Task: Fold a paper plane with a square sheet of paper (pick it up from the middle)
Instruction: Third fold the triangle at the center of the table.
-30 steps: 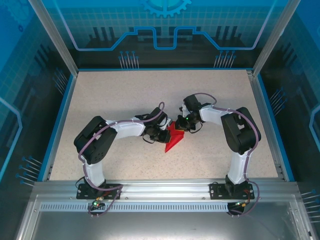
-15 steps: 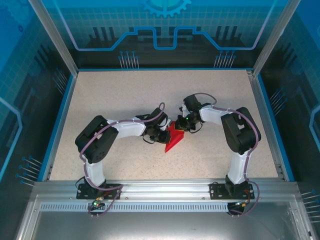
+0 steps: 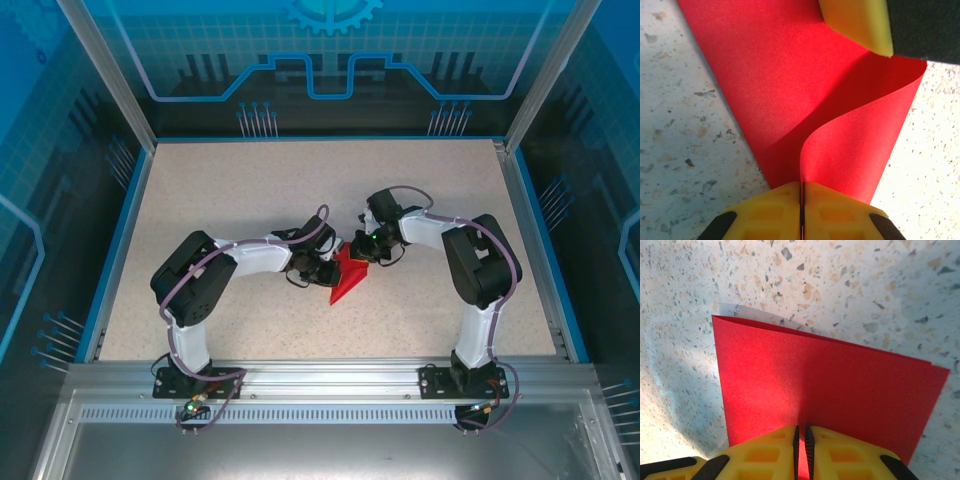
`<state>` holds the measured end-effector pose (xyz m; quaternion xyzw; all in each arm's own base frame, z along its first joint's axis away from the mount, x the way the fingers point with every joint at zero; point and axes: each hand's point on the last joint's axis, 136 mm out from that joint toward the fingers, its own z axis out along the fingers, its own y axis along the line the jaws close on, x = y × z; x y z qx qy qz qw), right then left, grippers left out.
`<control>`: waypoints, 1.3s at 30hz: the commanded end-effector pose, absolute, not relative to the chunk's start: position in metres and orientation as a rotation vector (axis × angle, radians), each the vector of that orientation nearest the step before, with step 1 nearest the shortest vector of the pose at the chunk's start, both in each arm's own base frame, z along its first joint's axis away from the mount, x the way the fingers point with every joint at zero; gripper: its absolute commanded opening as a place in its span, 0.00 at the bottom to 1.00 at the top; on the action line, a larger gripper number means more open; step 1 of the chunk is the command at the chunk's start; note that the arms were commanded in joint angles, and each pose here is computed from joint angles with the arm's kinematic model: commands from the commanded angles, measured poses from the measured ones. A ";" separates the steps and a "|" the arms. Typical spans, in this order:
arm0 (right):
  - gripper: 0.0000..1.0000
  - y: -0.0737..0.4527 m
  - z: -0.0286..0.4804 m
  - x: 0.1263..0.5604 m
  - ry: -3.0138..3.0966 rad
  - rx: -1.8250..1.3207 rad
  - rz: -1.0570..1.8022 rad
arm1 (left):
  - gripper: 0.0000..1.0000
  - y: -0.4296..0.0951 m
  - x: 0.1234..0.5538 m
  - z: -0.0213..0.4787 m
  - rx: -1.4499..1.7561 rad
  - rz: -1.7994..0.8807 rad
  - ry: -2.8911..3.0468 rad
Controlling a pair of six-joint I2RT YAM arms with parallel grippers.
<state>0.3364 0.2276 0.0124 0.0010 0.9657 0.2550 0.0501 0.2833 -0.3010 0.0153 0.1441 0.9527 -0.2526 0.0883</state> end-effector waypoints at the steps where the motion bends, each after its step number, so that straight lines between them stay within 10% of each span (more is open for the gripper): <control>1: 0.15 0.221 -0.005 0.321 3.016 0.032 0.712 | 0.09 -0.295 0.286 0.012 0.385 -0.726 2.844; 21: 0.20 0.202 0.068 0.344 2.752 0.211 0.925 | 0.08 -0.290 0.280 0.009 0.359 -0.724 2.857; 39: 0.15 0.252 0.055 0.262 2.694 0.245 1.193 | 0.08 -0.291 0.279 0.012 0.363 -0.738 2.848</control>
